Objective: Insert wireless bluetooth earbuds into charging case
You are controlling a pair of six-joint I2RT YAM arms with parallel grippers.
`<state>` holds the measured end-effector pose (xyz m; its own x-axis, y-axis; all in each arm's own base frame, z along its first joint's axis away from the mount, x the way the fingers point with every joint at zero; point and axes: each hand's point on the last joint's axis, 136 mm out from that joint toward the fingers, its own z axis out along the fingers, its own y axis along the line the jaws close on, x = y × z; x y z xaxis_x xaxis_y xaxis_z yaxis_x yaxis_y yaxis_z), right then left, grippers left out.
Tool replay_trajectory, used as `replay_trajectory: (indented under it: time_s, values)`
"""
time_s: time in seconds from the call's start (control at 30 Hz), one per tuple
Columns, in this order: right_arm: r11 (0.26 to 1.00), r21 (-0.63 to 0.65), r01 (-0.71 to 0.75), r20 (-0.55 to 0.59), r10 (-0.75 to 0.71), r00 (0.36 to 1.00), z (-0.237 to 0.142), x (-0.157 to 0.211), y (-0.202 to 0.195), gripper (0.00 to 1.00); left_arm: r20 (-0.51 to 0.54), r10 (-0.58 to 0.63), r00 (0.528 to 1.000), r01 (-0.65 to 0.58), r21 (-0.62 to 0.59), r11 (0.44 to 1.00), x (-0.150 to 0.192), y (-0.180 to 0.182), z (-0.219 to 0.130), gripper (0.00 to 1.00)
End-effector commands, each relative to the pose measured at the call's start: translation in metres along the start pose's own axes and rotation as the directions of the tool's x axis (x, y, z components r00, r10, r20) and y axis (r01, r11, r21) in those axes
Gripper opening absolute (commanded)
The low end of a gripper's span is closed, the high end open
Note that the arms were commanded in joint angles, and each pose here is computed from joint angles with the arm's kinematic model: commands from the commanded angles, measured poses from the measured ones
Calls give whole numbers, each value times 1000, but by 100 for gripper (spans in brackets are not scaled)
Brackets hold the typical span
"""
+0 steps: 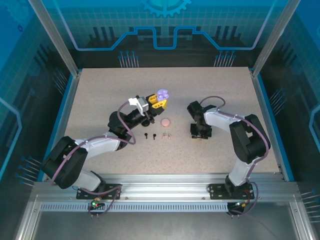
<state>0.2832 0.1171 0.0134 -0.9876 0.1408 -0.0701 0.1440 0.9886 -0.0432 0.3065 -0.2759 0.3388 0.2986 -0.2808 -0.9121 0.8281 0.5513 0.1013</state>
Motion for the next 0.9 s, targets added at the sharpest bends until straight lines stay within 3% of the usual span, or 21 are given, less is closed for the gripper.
replay_trajectory:
  time_s: [0.0, 0.57, 0.87]
  values:
    - [999, 28, 25, -7, -25, 1000, 3, -3, 1, 32, 60, 35, 998, -35, 1, 999, -21, -3, 2, 0]
    - [1000, 22, 22, -13, -21, 1000, 5, -1, -6, 21, 60, 37, 998, -37, 6, 999, -21, -3, 3, 0]
    - [994, -108, -12, 113, 25, 993, -36, -12, 5, 16, 64, 39, 997, -39, 8, 999, -23, -4, 3, 0]
